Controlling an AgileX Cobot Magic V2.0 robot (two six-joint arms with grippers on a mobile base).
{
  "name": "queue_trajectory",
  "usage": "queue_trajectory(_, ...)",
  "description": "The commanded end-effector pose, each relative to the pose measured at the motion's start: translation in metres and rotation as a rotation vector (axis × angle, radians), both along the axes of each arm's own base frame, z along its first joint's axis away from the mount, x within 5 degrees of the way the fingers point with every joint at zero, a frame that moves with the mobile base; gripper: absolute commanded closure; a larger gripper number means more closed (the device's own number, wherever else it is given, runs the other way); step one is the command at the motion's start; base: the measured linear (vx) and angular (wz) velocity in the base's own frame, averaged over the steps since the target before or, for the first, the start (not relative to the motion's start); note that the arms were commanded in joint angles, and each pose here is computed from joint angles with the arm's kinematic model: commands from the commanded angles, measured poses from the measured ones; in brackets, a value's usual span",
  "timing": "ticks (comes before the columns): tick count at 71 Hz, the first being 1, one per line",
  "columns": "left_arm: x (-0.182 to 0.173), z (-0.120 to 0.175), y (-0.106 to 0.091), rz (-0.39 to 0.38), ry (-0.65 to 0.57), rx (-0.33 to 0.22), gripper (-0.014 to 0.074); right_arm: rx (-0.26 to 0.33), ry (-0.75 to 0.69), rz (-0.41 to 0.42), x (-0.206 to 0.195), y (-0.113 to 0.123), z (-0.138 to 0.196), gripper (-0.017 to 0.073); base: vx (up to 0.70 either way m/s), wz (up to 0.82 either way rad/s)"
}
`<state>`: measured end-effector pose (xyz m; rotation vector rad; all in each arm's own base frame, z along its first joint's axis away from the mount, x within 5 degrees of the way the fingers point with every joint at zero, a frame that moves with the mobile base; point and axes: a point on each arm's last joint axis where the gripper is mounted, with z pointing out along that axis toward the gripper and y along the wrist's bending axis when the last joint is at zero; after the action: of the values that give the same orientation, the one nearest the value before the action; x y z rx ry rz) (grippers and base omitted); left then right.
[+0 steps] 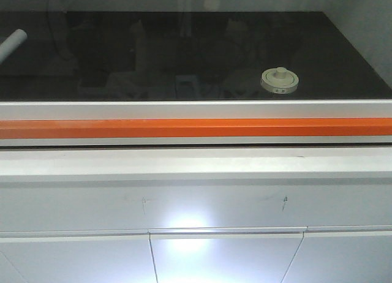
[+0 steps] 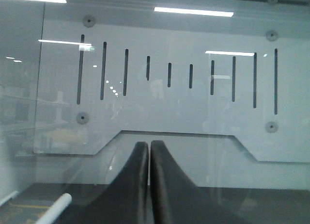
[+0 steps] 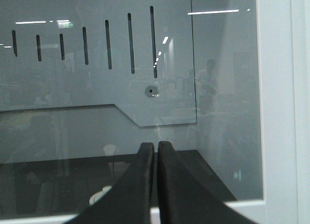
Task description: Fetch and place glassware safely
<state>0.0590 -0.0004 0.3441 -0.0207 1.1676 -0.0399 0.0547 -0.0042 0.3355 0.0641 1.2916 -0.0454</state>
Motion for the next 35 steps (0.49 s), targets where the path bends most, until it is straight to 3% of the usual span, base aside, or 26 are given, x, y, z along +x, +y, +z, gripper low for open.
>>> queue_trajectory(1, 0.023, 0.029, 0.0, 0.014, 0.005, 0.048, 0.0601, -0.011, -0.026, -0.001, 0.017, -0.001, 0.032, 0.0563, 0.0, 0.0)
queue_trajectory(15, 0.086, 0.035, -0.001, 0.011, 0.143, 0.053, 0.0601, -0.005, 0.063, -0.001, 0.074, -0.005, 0.044, 0.0563, 0.0, 0.0)
queue_trajectory(35, 0.128, 0.002, -0.001, 0.006, 0.358, 0.045, 0.0601, 0.014, 0.223, 0.001, 0.13, -0.01, 0.012, 0.0563, 0.0, 0.0)
